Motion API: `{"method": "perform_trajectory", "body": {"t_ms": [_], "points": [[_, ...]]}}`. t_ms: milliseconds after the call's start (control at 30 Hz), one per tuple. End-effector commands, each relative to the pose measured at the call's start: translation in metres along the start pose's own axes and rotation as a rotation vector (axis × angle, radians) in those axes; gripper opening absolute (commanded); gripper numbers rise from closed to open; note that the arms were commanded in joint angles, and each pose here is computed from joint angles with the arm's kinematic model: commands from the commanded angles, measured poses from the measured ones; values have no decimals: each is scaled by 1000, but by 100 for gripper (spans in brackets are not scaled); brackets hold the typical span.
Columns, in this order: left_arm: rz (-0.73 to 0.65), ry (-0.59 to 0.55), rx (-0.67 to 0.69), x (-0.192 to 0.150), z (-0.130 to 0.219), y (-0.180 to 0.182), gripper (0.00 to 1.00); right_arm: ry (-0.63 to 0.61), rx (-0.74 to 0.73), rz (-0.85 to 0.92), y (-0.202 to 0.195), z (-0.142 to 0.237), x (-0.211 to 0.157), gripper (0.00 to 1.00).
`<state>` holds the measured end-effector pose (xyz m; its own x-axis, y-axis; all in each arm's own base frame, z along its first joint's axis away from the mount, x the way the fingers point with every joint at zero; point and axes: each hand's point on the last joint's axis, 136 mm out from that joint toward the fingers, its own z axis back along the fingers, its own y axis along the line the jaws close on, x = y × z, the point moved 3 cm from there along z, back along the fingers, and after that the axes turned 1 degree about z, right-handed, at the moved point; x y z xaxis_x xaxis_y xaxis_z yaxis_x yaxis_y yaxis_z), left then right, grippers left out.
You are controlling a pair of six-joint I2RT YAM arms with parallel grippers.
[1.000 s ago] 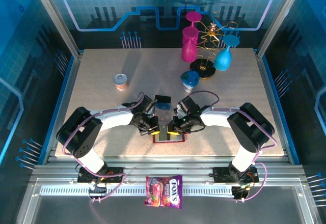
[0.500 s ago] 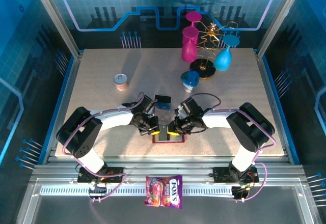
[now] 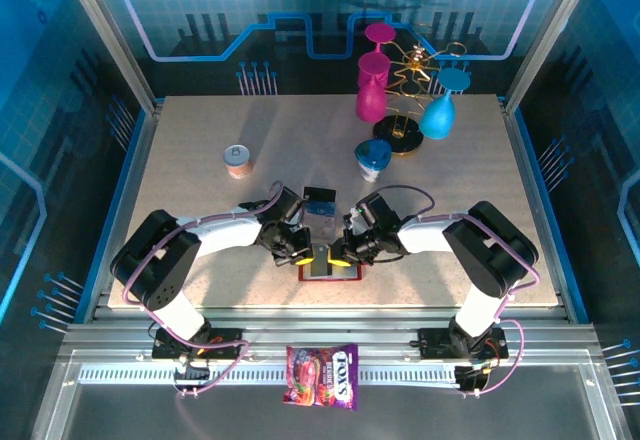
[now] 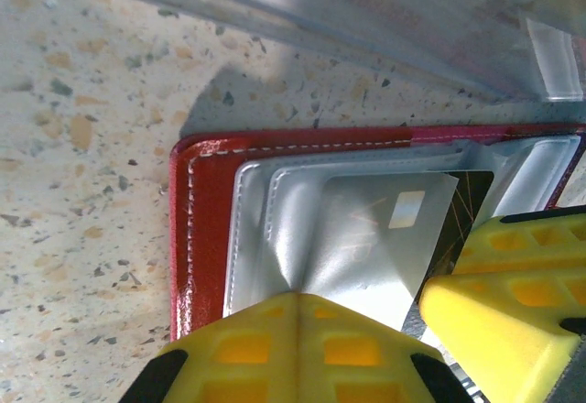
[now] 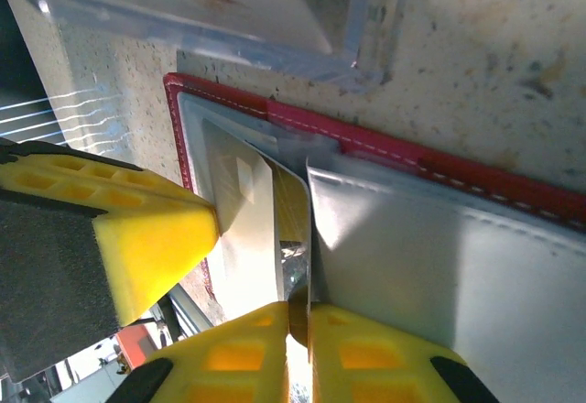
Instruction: Take the credit cards out of the card holder
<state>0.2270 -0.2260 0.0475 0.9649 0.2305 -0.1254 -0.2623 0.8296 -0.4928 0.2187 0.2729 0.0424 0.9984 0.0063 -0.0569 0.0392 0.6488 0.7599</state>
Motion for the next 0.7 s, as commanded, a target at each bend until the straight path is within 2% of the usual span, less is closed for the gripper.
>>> {"method": "perform_trajectory", "body": {"t_ms": [0, 667], "points": [[11, 49, 53, -11, -6, 15, 5, 4, -9, -9, -4, 4, 0, 13], [11, 47, 52, -11, -5, 15, 5, 0, -183, 47, -15, 33, -2, 11]]}}
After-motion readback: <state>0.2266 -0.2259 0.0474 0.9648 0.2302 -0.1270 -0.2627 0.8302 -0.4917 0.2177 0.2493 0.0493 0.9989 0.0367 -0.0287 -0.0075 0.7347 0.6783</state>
